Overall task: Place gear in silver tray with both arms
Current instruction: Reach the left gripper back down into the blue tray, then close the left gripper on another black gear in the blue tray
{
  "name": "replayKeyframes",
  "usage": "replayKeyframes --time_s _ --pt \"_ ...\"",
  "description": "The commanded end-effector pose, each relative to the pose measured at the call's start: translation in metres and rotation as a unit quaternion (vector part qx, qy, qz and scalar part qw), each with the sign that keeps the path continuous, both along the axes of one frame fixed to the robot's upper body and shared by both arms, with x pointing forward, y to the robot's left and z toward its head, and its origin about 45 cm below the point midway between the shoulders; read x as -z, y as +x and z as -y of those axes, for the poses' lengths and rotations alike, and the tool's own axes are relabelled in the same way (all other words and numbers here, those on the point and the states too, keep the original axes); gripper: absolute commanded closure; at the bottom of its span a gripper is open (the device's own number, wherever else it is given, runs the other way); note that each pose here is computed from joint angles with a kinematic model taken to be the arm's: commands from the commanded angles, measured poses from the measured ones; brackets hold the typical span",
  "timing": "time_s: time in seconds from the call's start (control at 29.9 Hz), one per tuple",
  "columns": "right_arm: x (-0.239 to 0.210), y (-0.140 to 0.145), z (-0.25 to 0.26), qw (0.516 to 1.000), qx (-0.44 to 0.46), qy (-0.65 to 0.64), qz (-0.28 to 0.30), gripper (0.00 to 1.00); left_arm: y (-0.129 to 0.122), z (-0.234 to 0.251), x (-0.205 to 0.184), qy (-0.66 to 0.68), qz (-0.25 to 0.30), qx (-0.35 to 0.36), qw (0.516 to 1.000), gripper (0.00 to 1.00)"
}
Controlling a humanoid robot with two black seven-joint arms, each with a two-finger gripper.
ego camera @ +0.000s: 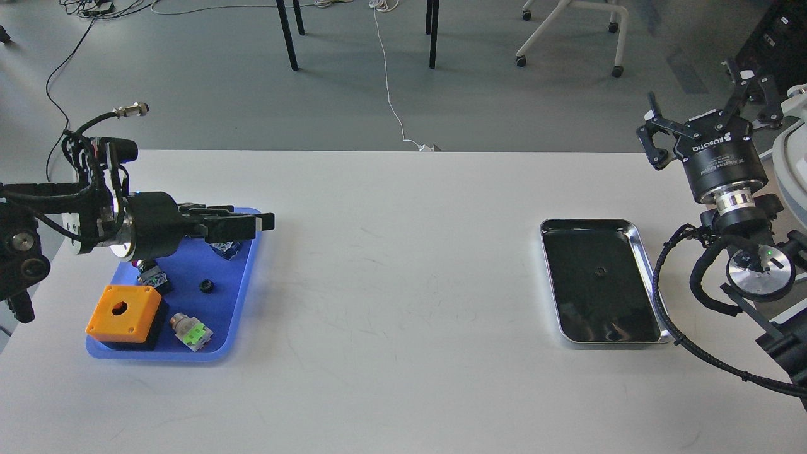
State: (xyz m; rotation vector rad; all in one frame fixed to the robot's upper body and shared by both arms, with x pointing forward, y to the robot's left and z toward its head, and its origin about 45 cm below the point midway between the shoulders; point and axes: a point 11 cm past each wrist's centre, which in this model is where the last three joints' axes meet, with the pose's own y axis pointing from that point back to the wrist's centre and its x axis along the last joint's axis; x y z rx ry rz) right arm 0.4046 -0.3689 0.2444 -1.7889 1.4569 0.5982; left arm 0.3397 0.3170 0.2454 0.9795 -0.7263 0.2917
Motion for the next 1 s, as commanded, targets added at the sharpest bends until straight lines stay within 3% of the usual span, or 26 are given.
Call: replayKeyframes --time_s 0.0,0.2,0.4,0.57,0.6,0.97 --pt "0.008 -0.011 -0.002 1.000 -0.008 0.012 -0.004 0.01 -0.003 -0.012 0.017 0.101 0.026 0.049 0.993 0.11" --pt "0.008 -0.014 0.002 1.000 -0.008 0.006 -0.005 0.01 0.010 -0.043 0.038 0.172 0.062 0.046 0.982 0.18" --pt "0.005 -0.014 0.005 1.000 -0.007 0.002 -0.003 0.01 0.003 -0.047 0.058 0.178 0.038 0.051 0.982 0.29" --pt "0.005 -0.014 0.005 1.000 -0.007 0.002 -0.003 0.02 0.003 -0.047 0.058 0.179 0.038 0.051 0.982 0.30" --pt "0.006 -0.014 0.004 1.000 -0.008 0.003 -0.003 0.01 -0.006 -0.047 0.068 0.180 0.030 0.058 0.981 0.35" --pt "0.006 -0.013 0.002 1.000 -0.009 0.004 -0.002 0.01 -0.009 -0.049 0.073 0.181 0.028 0.058 0.981 0.35"
